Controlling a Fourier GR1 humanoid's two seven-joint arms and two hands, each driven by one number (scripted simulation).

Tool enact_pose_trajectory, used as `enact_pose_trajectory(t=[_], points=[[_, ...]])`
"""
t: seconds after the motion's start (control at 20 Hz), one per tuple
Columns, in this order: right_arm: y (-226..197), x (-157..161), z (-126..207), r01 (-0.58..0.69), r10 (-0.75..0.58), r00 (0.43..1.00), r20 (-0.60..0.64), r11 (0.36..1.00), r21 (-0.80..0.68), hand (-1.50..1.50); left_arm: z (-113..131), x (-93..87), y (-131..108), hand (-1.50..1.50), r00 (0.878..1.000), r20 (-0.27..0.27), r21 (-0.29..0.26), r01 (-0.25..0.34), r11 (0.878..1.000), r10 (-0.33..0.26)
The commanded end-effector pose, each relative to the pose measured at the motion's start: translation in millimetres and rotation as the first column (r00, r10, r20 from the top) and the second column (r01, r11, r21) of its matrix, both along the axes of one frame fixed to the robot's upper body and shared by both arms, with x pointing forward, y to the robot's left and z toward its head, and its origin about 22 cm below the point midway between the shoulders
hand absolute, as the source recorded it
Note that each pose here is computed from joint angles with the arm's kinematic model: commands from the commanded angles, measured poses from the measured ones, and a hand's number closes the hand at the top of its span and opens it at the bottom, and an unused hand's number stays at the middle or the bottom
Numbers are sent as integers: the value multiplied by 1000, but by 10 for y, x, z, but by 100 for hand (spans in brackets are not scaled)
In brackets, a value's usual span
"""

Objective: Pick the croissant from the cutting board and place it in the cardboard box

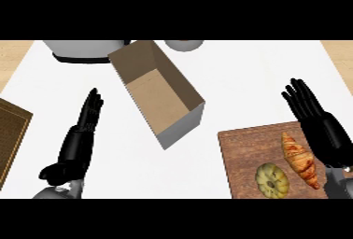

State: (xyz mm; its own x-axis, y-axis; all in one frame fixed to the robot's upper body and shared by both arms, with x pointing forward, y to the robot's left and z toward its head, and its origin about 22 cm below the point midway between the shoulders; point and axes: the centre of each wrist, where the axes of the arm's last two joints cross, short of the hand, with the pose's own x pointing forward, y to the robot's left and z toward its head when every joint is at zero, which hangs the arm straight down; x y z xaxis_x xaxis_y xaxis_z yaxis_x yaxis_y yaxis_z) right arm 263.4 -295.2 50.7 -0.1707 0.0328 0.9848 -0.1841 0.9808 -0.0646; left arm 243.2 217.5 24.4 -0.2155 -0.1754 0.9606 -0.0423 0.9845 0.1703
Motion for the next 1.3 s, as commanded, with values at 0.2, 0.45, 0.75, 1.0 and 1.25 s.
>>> enact_pose_trajectory(t=[0.2, 0.45, 0.75, 1.0, 1.25], points=[[176, 166, 513, -155, 232, 935, 268, 948, -278, -150, -17, 52, 575, 0, 973, -166, 195, -126, 973, 159], [-154, 73, 35, 312, -128, 921, 368, 808, -500, -150, -255, -48, 604, 0, 943, -280, 185, -129, 974, 178], [-433, 21, -36, 250, -20, 926, 377, 780, -573, -150, -229, -34, 553, 0, 937, -302, 198, -119, 973, 176], [-677, -49, 539, 212, 91, 954, 285, 465, -860, -150, -162, -43, 686, 0, 942, -288, 209, -111, 972, 170], [-598, -176, 675, 25, 104, 994, 45, 187, -982, -150, -7, -1, 841, 0, 939, -287, 211, -131, 969, 189]])
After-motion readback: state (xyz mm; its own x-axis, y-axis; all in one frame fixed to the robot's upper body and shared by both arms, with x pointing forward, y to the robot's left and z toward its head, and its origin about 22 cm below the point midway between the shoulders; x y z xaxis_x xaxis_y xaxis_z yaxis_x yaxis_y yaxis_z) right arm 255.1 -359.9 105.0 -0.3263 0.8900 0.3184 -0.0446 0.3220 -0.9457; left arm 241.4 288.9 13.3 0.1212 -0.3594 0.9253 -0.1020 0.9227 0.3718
